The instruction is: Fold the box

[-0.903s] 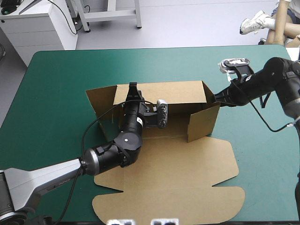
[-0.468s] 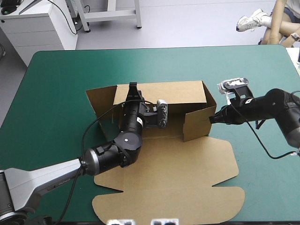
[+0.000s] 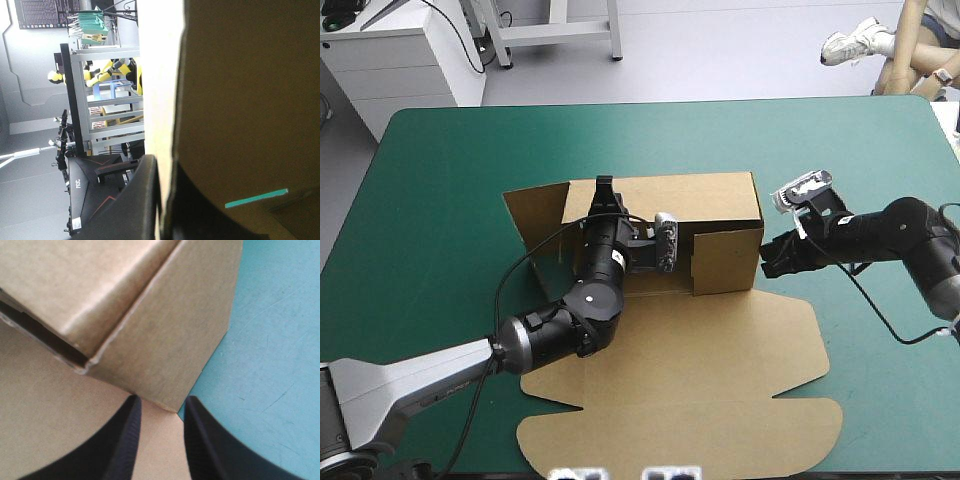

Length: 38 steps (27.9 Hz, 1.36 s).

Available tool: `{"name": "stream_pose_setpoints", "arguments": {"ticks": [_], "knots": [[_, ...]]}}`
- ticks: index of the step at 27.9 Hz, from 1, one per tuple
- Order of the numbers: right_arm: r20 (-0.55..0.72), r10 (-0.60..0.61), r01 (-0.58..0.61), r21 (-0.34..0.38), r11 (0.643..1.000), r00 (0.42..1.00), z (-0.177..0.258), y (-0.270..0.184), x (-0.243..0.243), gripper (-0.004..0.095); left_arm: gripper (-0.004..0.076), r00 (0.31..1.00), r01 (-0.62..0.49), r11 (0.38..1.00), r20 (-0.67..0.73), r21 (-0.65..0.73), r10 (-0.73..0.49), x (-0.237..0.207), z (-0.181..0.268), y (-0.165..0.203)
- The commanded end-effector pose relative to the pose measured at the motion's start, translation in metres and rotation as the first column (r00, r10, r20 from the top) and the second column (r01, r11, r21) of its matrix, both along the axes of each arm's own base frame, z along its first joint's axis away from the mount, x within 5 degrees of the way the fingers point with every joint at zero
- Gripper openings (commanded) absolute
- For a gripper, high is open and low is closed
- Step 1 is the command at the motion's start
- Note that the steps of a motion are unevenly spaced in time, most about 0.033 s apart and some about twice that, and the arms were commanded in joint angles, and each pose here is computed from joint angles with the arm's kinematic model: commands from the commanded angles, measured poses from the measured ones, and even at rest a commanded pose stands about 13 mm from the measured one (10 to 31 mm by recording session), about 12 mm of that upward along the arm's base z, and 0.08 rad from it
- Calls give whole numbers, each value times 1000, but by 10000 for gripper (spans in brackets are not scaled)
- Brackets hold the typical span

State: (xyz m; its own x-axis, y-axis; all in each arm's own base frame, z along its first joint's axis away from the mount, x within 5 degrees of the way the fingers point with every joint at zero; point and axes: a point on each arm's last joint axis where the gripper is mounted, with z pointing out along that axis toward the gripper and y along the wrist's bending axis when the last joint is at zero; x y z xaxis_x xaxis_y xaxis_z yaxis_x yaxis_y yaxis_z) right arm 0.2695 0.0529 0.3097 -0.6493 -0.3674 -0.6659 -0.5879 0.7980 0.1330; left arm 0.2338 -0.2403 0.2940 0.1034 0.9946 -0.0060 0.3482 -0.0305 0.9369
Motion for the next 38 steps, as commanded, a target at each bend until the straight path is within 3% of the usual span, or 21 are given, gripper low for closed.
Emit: {"name": "stream_pose_setpoints", "arguments": {"ticks": [1, 4, 16, 21, 27, 31, 36, 37, 38], "knots": [[73, 2, -4, 36, 999, 997, 18, 3, -3, 578, -8, 998, -27, 999, 55, -40, 29, -3, 22, 7], [77, 14, -17, 38, 999, 997, 18, 3, -3, 703, -8, 998, -28, 999, 55, -42, 30, -3, 22, 7], [36, 24, -27, 76, 997, 999, 4, 9, 6, 698, -8, 998, -28, 999, 55, -42, 30, -3, 22, 7], [129, -19, 12, 55, 998, 992, -5, 20, -9, 697, -8, 998, -28, 999, 55, -42, 30, -3, 22, 7], [295, -176, 162, 73, 984, 939, -26, 31, -24, 691, -8, 998, -28, 999, 55, -42, 30, -3, 22, 7], [362, -183, 171, 66, 983, 914, -33, 45, -26, 672, -8, 998, -28, 999, 55, -42, 30, -3, 22, 7], [426, -276, 249, 120, 961, 862, -28, 47, -20, 668, -8, 998, -28, 999, 55, -42, 30, -3, 22, 7], [421, -286, 256, 127, 958, 861, -28, 47, -20, 653, -8, 998, -28, 999, 55, -42, 30, -3, 22, 7], [406, -300, 267, 138, 954, 863, -30, 48, -19, 572, -8, 998, -28, 999, 55, -42, 30, -3, 22, 7]]}}
